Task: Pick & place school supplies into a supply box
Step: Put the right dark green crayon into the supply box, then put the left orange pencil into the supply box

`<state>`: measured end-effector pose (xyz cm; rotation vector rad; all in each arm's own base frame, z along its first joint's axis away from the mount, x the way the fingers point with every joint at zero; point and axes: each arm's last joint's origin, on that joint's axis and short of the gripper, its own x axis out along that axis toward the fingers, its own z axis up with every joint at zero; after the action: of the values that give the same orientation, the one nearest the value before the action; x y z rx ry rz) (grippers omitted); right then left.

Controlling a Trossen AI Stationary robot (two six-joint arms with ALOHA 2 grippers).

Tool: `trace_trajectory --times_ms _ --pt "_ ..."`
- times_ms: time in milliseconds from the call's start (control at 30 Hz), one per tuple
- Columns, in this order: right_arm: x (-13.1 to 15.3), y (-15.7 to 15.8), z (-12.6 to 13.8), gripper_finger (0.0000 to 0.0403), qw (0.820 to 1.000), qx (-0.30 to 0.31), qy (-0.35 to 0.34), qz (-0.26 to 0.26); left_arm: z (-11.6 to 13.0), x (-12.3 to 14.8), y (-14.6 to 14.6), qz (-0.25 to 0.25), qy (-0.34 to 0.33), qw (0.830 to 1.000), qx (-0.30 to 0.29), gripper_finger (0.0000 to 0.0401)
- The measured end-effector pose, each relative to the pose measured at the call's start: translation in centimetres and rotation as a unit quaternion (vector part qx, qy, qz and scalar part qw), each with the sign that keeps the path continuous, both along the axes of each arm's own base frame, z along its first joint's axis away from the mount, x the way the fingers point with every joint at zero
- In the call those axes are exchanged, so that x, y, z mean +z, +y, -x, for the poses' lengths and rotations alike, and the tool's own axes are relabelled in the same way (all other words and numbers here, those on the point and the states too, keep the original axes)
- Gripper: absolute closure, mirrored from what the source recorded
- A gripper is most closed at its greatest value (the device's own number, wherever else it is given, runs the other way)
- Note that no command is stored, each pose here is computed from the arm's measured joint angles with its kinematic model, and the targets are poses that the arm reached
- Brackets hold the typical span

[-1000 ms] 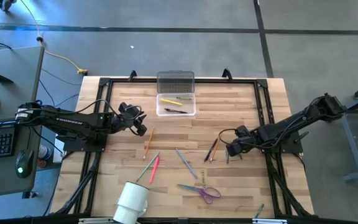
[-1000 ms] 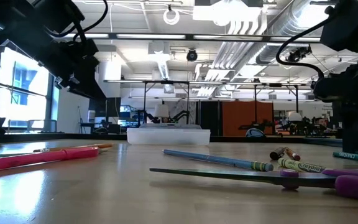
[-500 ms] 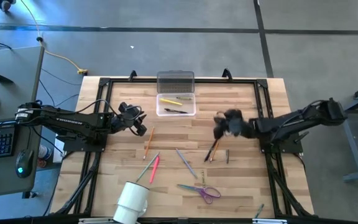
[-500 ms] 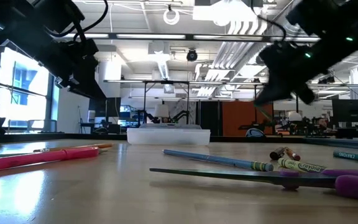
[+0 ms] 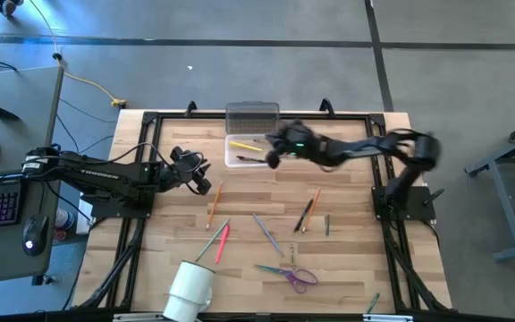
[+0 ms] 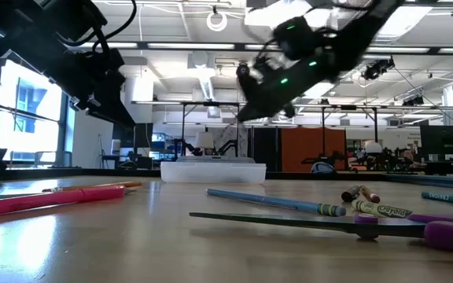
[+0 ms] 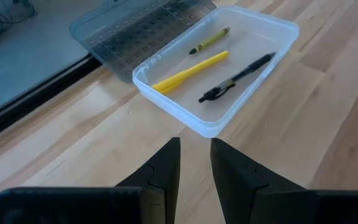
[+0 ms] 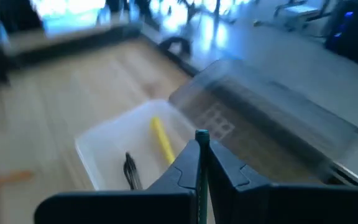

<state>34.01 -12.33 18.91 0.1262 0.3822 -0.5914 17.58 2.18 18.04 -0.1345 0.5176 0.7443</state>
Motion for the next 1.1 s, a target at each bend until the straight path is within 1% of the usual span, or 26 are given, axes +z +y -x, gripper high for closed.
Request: trace_trajectory --times_ms 100,167,233,300,333,433,500,567,667,767,867,1000,1100 --pt "-1.5 -0.9 -3.3 0.0401 0.995 0.031 0.092 -0.006 0.0 0.0 0.0 -0.002 0.000 1.000 0.003 0.0277" --pt "-1.6 -1.1 -5.0 0.0402 0.988 0.041 0.146 -0.012 0.0 0.0 0.0 -0.002 0.001 1.000 0.003 0.0277" --pt "-1.4 -1.0 -6.3 0.0402 0.979 0.039 0.201 -0.002 0.0 0.0 0.0 -0.002 0.001 1.000 0.003 0.0277" --pt "-1.3 -1.0 -7.5 0.0399 0.972 0.032 0.232 0.015 0.0 0.0 0.0 -0.002 0.001 1.000 0.003 0.0277" --pt "-1.4 -1.1 -7.9 0.0398 0.969 0.034 0.244 0.014 0.0 0.0 0.0 -0.002 0.001 1.000 0.003 0.0277" --pt "-1.5 -1.3 -8.9 0.0391 0.968 0.050 0.245 0.003 0.0 0.0 0.0 0.000 -0.001 1.000 0.004 0.0277" --pt "-1.6 -1.6 -9.1 0.0383 0.967 0.065 0.244 -0.007 0.0 0.0 0.0 0.005 -0.002 1.000 0.002 0.0277" --pt "-2.1 -1.8 -9.0 0.0372 0.965 0.072 0.251 -0.017 0.0 -0.1 -0.1 0.021 -0.010 1.000 -0.002 0.0277" --pt "-2.7 -2.0 -8.7 0.0351 0.960 0.065 0.272 -0.026 -0.1 -0.2 -0.2 0.053 -0.022 0.998 -0.005 0.0277" --pt "-2.8 -2.0 -8.6 0.0331 0.959 0.063 0.276 -0.026 -0.3 -0.7 -0.4 0.101 -0.026 0.994 -0.016 0.0277" --pt "-2.6 -2.0 -8.9 0.0315 0.963 0.062 0.260 -0.020 -0.6 -1.3 -0.6 0.167 -0.036 0.985 -0.014 0.0277" --pt "-2.2 -1.6 -9.5 0.0305 0.970 0.066 0.232 -0.008 -1.2 -2.7 -0.9 0.240 -0.010 0.970 -0.023 0.0277" --pt "-2.0 -1.4 -9.8 0.0305 0.974 0.070 0.218 -0.002 -1.6 -3.9 -1.1 0.267 0.018 0.963 -0.024 0.0277"
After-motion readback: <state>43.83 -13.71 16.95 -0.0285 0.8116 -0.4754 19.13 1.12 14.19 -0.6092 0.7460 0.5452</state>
